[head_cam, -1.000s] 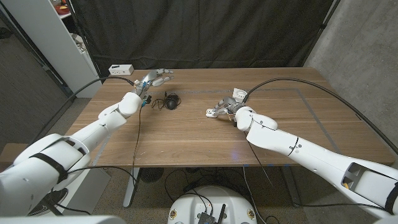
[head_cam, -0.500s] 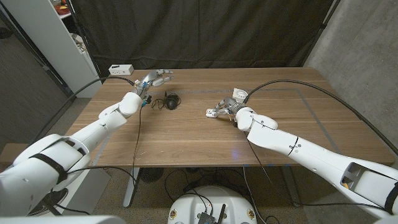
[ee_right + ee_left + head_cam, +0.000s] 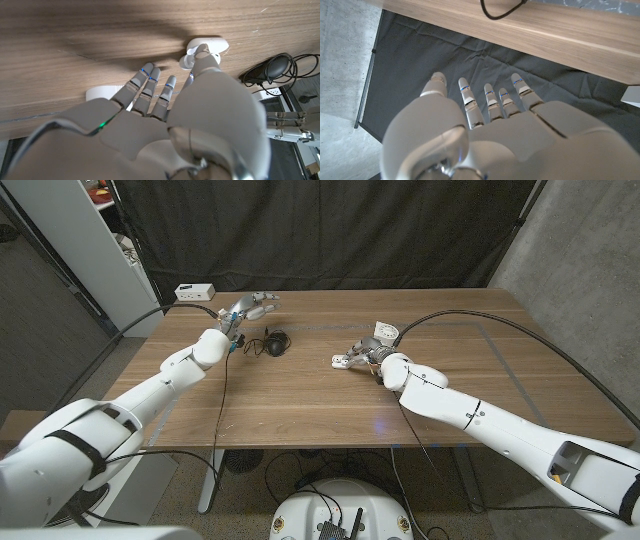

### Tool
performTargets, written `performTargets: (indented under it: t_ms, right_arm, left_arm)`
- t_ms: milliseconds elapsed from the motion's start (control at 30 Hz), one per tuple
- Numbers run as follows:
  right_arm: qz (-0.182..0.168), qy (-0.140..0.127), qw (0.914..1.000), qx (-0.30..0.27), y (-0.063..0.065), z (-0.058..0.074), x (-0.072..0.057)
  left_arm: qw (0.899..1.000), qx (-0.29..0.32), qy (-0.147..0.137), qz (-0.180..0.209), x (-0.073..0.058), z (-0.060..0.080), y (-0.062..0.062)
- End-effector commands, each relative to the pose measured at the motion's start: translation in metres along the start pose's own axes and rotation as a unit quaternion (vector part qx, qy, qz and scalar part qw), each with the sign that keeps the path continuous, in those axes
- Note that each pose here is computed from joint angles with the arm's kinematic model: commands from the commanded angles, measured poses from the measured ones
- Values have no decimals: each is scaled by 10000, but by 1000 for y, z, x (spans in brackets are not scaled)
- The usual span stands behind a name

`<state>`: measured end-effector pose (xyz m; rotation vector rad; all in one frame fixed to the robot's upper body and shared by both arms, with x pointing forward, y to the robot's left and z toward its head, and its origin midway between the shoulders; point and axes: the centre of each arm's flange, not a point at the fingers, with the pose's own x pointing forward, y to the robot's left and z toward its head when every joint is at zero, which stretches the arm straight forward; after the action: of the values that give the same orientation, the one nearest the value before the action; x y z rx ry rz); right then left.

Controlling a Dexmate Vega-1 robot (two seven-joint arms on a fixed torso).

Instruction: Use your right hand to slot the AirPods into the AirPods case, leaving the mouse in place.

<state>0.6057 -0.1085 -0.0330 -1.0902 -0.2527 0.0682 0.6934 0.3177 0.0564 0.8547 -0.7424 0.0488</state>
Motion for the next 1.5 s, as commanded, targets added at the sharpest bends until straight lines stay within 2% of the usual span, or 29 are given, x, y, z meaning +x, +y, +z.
performTargets:
  t_ms: [33,400,867,1067,1500]
  right_arm:
    - [-101,-98,9999,63,1,-5,1]
    - [-274,-219,9993,162,0,-4,0]
    - [-180,-246,9993,234,4,-3,4]
    - [-241,-261,9991,252,4,-3,5]
    - [-372,-245,9983,374,0,-2,-1]
  left_arm:
    - [10000,2,42,20,-2,2,-1]
    - [10000,-15,49,19,-4,-1,-1]
    - [9999,-40,98,21,-5,-4,-3]
    - [9999,-47,101,22,-6,-5,-4]
    - [9999,-60,115,49,-9,-6,-3]
